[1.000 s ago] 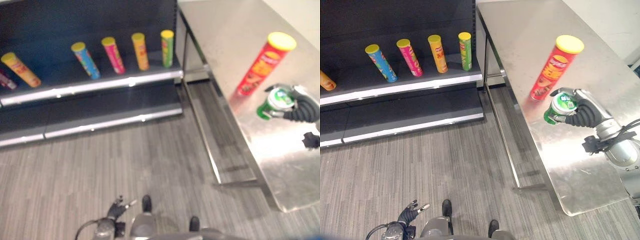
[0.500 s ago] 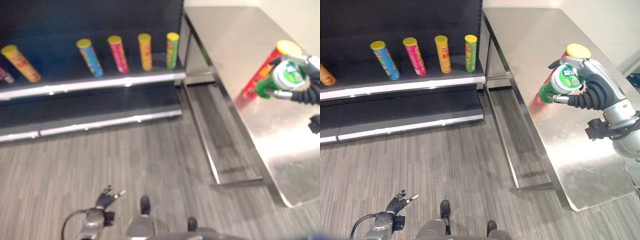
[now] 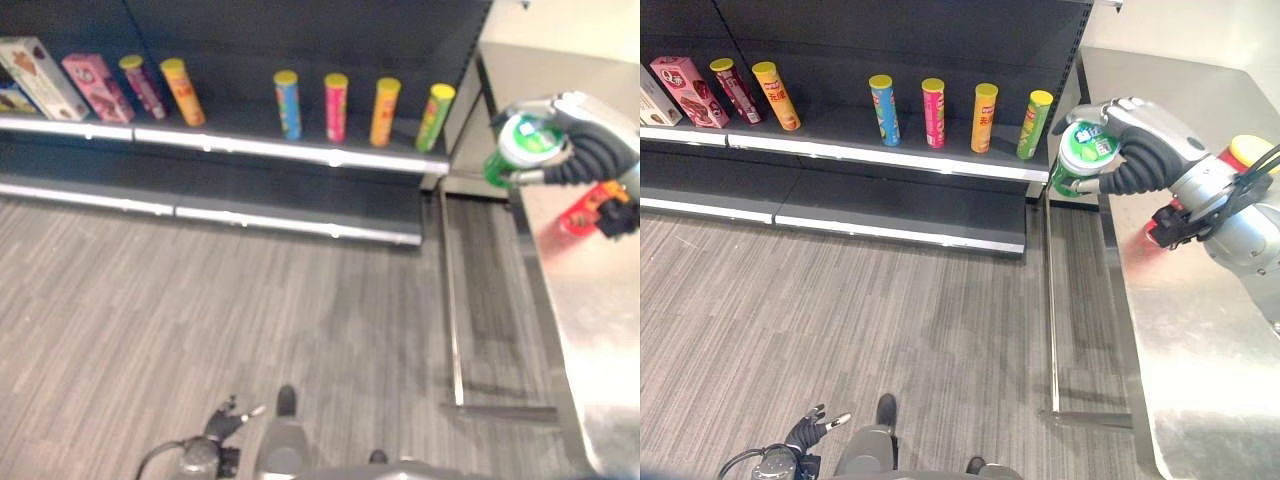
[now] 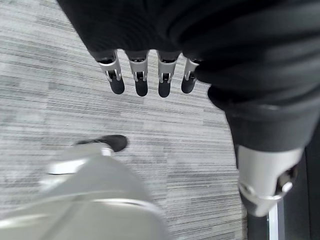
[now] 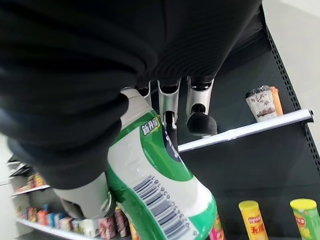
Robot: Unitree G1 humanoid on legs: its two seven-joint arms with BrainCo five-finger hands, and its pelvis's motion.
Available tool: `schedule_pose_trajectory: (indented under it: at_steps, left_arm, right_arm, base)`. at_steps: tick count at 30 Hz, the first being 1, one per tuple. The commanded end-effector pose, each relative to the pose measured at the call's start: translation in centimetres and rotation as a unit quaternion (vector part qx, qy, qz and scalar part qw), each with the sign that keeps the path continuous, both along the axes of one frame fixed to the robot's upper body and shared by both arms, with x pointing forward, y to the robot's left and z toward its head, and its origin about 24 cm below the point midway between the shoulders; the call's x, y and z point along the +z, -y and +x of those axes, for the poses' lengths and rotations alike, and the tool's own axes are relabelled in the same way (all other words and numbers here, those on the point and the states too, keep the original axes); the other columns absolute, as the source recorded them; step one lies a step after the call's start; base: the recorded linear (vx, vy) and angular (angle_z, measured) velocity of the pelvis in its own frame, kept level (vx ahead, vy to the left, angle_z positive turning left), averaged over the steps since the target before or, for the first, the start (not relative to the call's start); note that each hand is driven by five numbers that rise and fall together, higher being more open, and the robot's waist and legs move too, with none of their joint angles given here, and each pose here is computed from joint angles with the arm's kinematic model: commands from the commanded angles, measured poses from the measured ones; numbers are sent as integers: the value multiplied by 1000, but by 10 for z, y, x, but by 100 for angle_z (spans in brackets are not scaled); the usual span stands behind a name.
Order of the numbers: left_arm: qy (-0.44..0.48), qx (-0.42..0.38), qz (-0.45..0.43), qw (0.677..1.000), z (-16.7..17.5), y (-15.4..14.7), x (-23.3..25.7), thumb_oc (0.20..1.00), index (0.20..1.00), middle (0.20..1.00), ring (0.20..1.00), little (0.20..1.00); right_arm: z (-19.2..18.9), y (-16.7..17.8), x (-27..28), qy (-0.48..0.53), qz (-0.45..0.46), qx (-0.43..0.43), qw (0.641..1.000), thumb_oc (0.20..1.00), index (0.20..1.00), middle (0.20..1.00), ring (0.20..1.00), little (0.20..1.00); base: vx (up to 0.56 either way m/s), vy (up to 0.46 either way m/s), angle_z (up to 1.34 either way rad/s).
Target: Put the goods on the table back onto the shelves and tidy them up.
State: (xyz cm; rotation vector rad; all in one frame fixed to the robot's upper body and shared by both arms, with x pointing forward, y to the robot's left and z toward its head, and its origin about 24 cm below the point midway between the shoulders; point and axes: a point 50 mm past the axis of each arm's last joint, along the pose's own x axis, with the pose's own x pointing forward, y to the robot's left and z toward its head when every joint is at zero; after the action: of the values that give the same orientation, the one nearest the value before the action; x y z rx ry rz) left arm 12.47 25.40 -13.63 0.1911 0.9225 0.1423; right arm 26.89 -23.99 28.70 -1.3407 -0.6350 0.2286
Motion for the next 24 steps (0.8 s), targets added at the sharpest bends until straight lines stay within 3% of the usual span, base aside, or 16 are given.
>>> schedule_pose_trajectory:
  at_steps: [1,11,24]
  left_arm:
    - [32,-32,42,998,19,-15,13,1000,1000,1000,1000,1000]
    - [37,-28,76,996,24,-33,22,1000,1000,1000,1000,1000]
    - [23,-21,45,998,13,-14,11,1000,1000,1000,1000,1000]
  right_arm:
    - [6,-2,17,52,25,-2,998,200,200,200,200,200]
    - [20,-18,33,94,18,8,995,200,200,200,200,200]
    - [8,-13,28,84,47,18,995,200,200,200,200,200]
  base:
    - [-15,358,1]
    - [-28,110,-31]
    - [89,-60,5]
